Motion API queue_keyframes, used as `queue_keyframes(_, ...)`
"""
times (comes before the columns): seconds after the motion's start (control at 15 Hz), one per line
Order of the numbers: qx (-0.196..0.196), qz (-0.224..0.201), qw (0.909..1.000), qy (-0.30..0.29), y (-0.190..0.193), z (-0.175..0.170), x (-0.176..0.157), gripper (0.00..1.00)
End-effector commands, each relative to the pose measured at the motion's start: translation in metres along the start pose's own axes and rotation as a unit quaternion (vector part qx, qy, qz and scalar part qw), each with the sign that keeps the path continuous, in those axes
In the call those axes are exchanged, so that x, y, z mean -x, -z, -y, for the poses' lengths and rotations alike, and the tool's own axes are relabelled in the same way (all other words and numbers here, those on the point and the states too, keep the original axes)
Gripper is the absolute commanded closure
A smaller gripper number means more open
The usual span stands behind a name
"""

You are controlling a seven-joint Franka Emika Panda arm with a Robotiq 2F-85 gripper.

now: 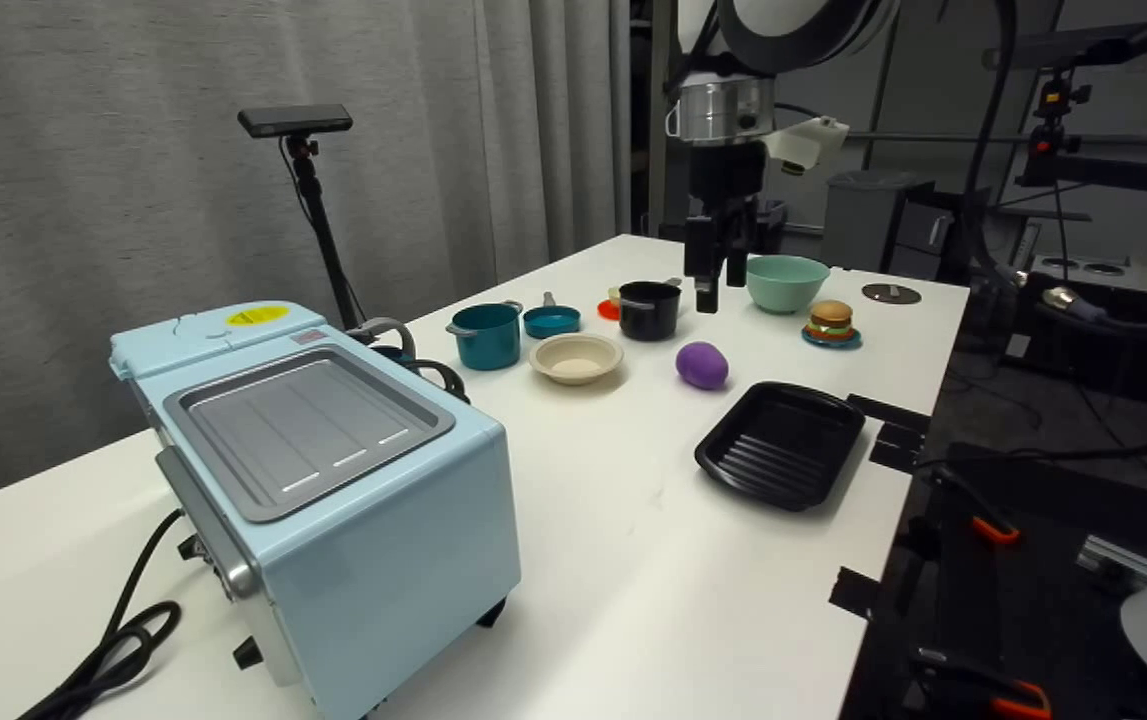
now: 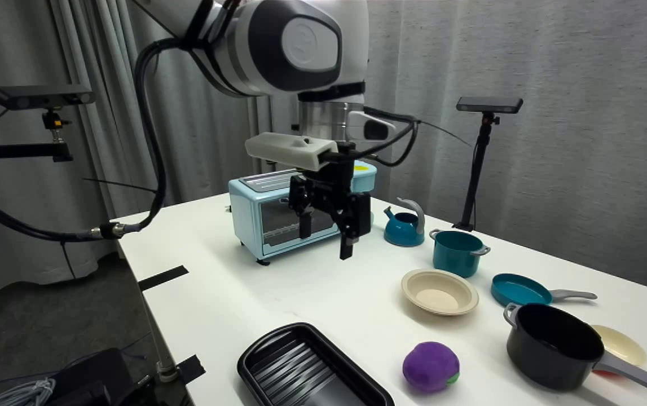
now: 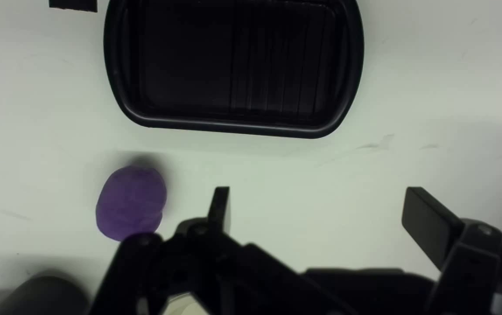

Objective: Pick up the plum plush toy and place it on the white bowl

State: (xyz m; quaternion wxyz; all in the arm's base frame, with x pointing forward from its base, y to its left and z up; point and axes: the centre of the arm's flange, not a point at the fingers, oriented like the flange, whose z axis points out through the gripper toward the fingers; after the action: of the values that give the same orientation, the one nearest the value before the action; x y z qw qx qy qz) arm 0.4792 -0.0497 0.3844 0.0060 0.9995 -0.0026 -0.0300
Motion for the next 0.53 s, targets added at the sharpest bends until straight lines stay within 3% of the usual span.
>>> queue_keyframes(0.0, -0.008, -0.010, 0.9997, -0.021, -0.014, -0.028, -0.045, 0.00)
queue_keyframes(0.47, -0.009, 0.002, 0.9986, -0.052, -0.069, -0.034, -0.103, 0.00)
